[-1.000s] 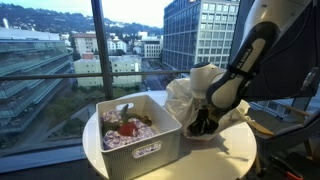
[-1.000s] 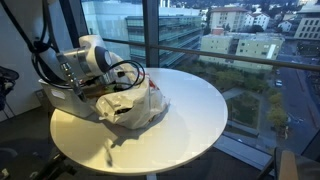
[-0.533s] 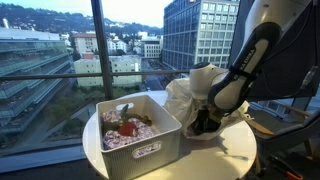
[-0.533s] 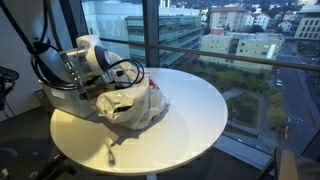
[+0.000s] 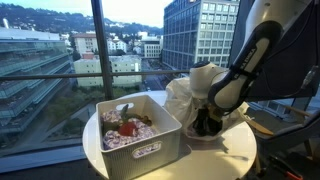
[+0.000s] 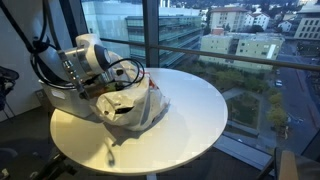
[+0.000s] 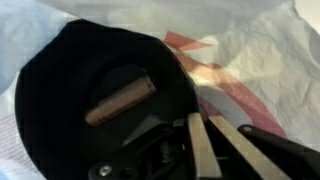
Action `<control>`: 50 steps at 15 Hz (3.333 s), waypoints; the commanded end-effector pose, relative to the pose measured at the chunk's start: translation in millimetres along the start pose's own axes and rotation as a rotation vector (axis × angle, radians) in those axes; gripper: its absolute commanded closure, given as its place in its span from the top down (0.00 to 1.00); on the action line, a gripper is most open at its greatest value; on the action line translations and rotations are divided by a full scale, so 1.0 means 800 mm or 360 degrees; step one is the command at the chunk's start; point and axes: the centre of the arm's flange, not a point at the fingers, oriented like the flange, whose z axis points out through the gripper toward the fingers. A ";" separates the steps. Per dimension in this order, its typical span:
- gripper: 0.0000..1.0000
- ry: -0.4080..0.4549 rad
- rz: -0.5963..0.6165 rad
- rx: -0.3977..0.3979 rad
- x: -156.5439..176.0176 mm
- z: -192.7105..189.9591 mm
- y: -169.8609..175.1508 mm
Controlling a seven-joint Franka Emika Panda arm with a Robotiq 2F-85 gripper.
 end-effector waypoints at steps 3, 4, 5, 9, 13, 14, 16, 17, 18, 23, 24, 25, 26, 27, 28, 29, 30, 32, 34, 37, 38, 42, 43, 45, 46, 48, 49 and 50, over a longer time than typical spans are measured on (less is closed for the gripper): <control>0.04 0.0030 -0.0021 -0.0079 0.005 -0.056 0.024; 0.04 0.0024 -0.0009 -0.0078 0.008 -0.065 0.027; 0.04 0.0023 -0.0002 -0.0088 0.010 -0.072 0.031; 0.03 0.0157 0.0030 -0.0124 0.013 -0.101 0.044; 0.03 0.0318 0.0188 -0.0112 0.008 -0.122 0.061; 0.03 0.0352 0.0257 -0.0069 0.007 -0.127 0.066; 0.03 0.0434 0.0345 0.0021 0.006 -0.140 0.077; 0.02 0.0448 0.0368 0.0063 0.005 -0.147 0.081; 0.01 0.0462 0.0395 0.0119 0.006 -0.154 0.084; 0.01 0.0504 0.0434 0.0391 0.015 -0.189 0.083; 0.01 0.0505 0.0441 0.0437 0.016 -0.195 0.080; 0.01 0.0493 0.0450 0.0477 0.016 -0.201 0.079; 0.01 0.0446 0.0466 0.0523 0.016 -0.208 0.077; 0.01 0.0380 0.0473 0.0560 0.015 -0.213 0.077; 0.01 0.0301 0.0485 0.0585 0.014 -0.218 0.076; 0.01 0.0231 0.0483 0.0594 0.013 -0.224 0.075; 0.01 0.0150 0.0488 0.0594 0.013 -0.230 0.072; 0.01 0.0018 0.0517 0.0593 0.011 -0.242 0.069; 0.01 -0.0097 0.0553 0.0578 0.009 -0.254 0.066; 0.01 -0.0235 0.0576 0.0612 0.003 -0.272 0.061; 0.01 -0.0271 0.0583 0.0634 0.001 -0.276 0.060; 0.01 -0.0381 0.0522 0.0713 -0.012 -0.303 0.053; 0.01 -0.0417 0.0512 0.0705 -0.015 -0.309 0.052; 0.01 -0.0541 0.0482 0.0698 -0.024 -0.320 0.050; 0.01 -0.0601 0.0473 0.0687 -0.029 -0.324 0.049; 0.01 -0.0754 0.0490 0.0621 -0.039 -0.327 0.049; 0.01 -0.0848 0.0506 0.0565 -0.044 -0.324 0.049; 0.01 -0.0924 0.0513 0.0515 -0.047 -0.319 0.049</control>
